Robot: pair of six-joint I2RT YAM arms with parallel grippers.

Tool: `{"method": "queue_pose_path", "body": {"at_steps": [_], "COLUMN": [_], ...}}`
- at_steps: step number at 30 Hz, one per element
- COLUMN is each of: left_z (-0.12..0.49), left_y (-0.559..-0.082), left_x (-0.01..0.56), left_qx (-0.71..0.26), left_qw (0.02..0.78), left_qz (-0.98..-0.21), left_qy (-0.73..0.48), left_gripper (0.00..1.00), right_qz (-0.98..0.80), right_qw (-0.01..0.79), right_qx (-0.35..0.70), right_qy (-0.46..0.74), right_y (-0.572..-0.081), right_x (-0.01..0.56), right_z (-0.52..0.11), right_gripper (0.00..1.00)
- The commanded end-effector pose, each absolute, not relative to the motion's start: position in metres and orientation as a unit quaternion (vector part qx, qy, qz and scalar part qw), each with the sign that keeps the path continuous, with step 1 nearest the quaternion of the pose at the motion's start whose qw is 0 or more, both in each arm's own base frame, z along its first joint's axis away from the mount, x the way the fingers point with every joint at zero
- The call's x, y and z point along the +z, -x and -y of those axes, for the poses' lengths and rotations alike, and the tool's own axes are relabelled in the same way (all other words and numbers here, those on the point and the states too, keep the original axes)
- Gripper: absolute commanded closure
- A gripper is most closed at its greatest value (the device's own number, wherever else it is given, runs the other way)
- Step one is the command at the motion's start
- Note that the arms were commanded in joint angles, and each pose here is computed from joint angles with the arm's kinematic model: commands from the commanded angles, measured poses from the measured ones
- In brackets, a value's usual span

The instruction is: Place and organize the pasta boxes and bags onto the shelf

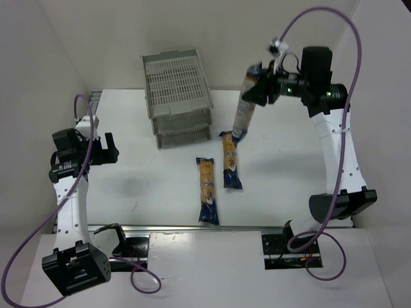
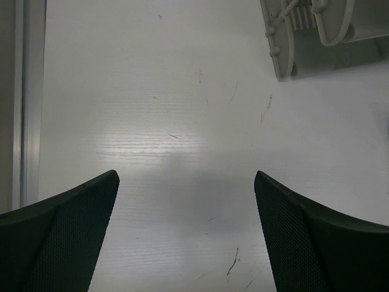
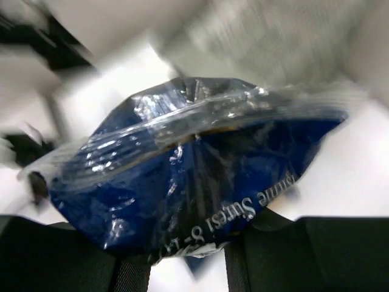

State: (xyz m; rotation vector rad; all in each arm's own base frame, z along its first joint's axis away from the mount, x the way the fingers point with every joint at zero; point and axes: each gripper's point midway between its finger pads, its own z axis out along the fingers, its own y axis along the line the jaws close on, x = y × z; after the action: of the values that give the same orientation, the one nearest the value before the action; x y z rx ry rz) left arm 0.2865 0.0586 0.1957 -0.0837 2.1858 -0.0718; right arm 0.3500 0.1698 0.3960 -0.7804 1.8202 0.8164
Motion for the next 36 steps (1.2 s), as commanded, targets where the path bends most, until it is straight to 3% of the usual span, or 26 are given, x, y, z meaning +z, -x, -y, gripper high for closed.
{"method": "queue_pose_path", "body": {"at_steps": [1, 3, 5, 6, 9, 18, 27, 36], "left_z": [-0.058, -0.057, -0.059, -0.06, -0.059, -0.065, -0.071, -0.069], "left_y": [-0.295, -0.297, -0.301, -0.304, -0.308, -0.321, -0.332, -0.33], "left_x": [0.213, 0.214, 0.217, 0.219, 0.215, 0.211, 0.215, 0.207], "left_qx": [-0.039, -0.043, -0.042, -0.042, -0.046, -0.049, -0.041, -0.05], "left_qw": [0.482, 0.483, 0.486, 0.486, 0.478, 0.465, 0.469, 0.454], "left_qz": [-0.874, -0.874, -0.872, -0.872, -0.876, -0.883, -0.881, -0.889], "left_qy": [0.041, 0.039, 0.038, 0.038, 0.036, 0.045, 0.042, 0.044], "left_gripper": [0.01, 0.01, 0.04, 0.04, 0.05, 0.05, 0.05, 0.05], "right_qz": [-0.618, -0.552, -0.554, -0.52, -0.499, -0.463, -0.488, -0.52], "right_qw": [0.505, 0.515, 0.469, 0.495, 0.451, 0.533, 0.528, 0.603], "right_qx": [0.498, 0.546, 0.589, 0.583, 0.628, 0.607, 0.608, 0.573], "right_qy": [0.339, 0.363, 0.354, 0.381, 0.393, 0.366, 0.336, 0.195], "right_y": [-0.329, -0.326, -0.355, -0.341, -0.348, -0.416, -0.464, -0.542], "right_x": [0.514, 0.563, 0.55, 0.574, 0.557, 0.534, 0.485, 0.464], "right_z": [-0.224, -0.239, -0.275, -0.282, -0.322, -0.345, -0.36, -0.357], "right_gripper": [1.0, 1.0, 1.0, 1.0, 1.0, 1.0, 1.0, 1.0]}}
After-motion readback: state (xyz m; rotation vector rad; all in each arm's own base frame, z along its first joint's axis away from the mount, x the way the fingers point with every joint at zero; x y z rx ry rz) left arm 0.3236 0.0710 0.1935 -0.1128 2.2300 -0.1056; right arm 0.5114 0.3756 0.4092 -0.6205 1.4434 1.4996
